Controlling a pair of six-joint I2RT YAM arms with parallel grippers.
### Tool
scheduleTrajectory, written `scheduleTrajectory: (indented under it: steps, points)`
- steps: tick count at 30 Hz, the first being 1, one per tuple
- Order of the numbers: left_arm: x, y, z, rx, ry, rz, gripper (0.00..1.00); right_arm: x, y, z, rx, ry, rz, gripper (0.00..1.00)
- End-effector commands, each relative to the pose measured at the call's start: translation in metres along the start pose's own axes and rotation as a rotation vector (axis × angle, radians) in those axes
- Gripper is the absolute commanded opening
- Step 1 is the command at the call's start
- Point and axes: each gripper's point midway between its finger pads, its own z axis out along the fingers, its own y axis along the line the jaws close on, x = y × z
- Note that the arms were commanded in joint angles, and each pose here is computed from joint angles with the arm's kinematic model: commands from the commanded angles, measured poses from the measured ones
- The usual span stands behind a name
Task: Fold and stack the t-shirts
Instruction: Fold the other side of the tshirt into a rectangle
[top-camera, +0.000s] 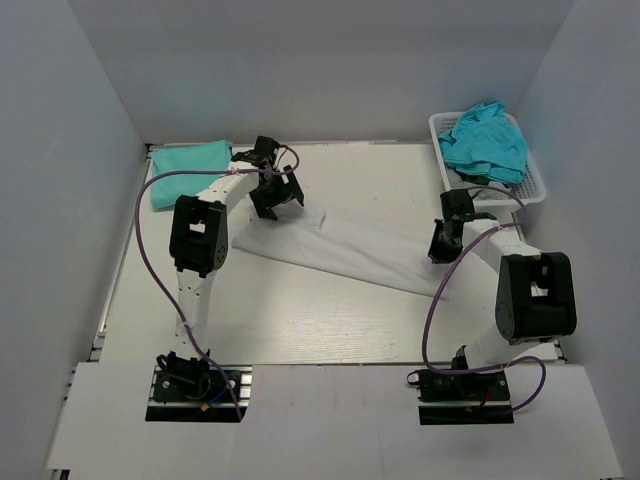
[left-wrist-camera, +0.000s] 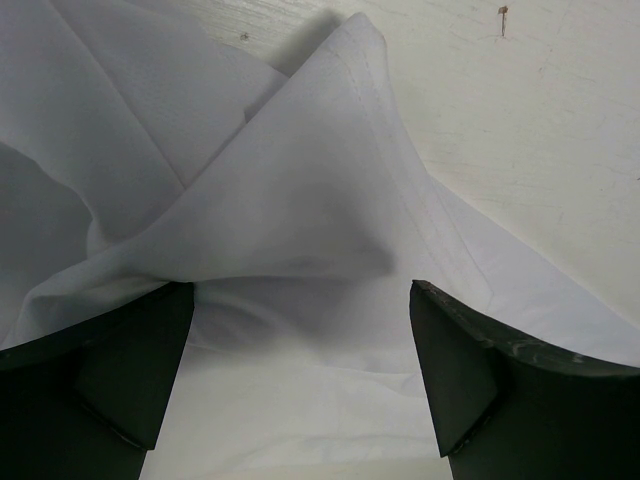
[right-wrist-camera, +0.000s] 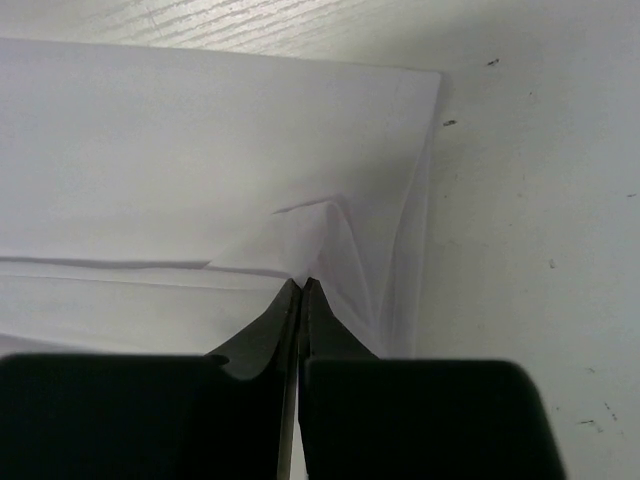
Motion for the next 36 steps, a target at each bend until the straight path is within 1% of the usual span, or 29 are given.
scheduleTrajectory:
  steps: [1,2,3,5,6,7,10,14,16,18,21,22,23,24,25,26,27,32,33,34,35,36]
  points:
    - [0.017,0.033,0.026,-0.098,0.052,0.005,1.0,-0.001,-0.005,-0.018,0.025,0.015,0.03,0.0]
    - [0.02,0.036,0.027,-0.103,0.06,0.004,1.0,-0.006,-0.004,-0.024,0.029,0.006,0.041,0.0]
    - [0.02,0.036,0.027,-0.103,0.06,0.004,1.0,0.004,-0.009,-0.035,0.053,0.039,0.072,0.0]
    - [0.018,0.034,0.028,-0.098,0.052,0.005,1.0,0.002,-0.008,-0.044,0.062,0.043,0.105,0.0]
    - [0.018,0.034,0.028,-0.098,0.052,0.005,1.0,0.005,-0.009,-0.046,0.068,0.06,0.126,0.0]
    - [0.018,0.034,0.028,-0.098,0.052,0.005,1.0,0.015,-0.011,-0.052,0.081,0.104,0.148,0.0]
    - [0.018,0.034,0.028,-0.098,0.052,0.005,1.0,0.027,-0.015,-0.06,0.105,0.154,0.183,0.0]
    - [0.018,0.034,0.028,-0.098,0.052,0.005,1.0,0.032,-0.029,-0.055,0.167,0.192,0.205,0.0]
    - [0.016,0.041,0.027,-0.112,0.052,0.005,1.0,0.036,-0.034,-0.048,0.191,0.232,0.2,0.0]
    - [0.013,0.038,0.025,-0.107,0.045,0.006,1.0,0.039,-0.041,-0.04,0.225,0.253,0.195,0.0]
    - [0.013,0.039,0.025,-0.107,0.045,0.017,1.0,0.034,-0.045,-0.03,0.232,0.246,0.203,0.0]
    - [0.013,0.039,0.025,-0.107,0.045,0.017,1.0,0.024,-0.04,-0.027,0.207,0.214,0.202,0.02]
    - [0.011,0.038,0.026,-0.102,0.038,0.018,1.0,0.016,-0.038,-0.022,0.189,0.183,0.198,0.08]
    - [0.011,0.038,0.026,-0.102,0.038,0.018,1.0,0.007,-0.03,-0.019,0.148,0.157,0.204,0.16]
    - [0.011,0.038,0.026,-0.102,0.038,0.018,1.0,0.0,-0.027,-0.018,0.128,0.138,0.199,0.27]
    - [0.012,0.036,0.026,-0.094,0.043,0.017,1.0,-0.009,-0.023,-0.015,0.106,0.108,0.184,0.44]
    - [0.012,0.037,0.026,-0.094,0.044,0.027,1.0,-0.011,-0.021,-0.013,0.1,0.102,0.175,0.54]
    - [0.014,0.036,0.027,-0.086,0.049,0.026,1.0,-0.038,-0.025,-0.021,0.12,0.02,0.142,0.66]
    - [0.015,0.035,0.027,-0.078,0.055,0.026,1.0,-0.045,-0.024,-0.029,0.106,-0.002,0.118,0.66]
    - [0.014,0.034,0.028,-0.072,0.048,0.027,1.0,-0.045,-0.017,-0.033,0.071,0.002,0.098,0.66]
    - [0.014,0.034,0.028,-0.072,0.048,0.027,1.0,-0.049,-0.008,-0.038,0.028,-0.002,0.082,0.68]
    - [0.014,0.034,0.028,-0.072,0.048,0.027,1.0,-0.05,-0.004,-0.045,-0.003,-0.016,0.041,0.74]
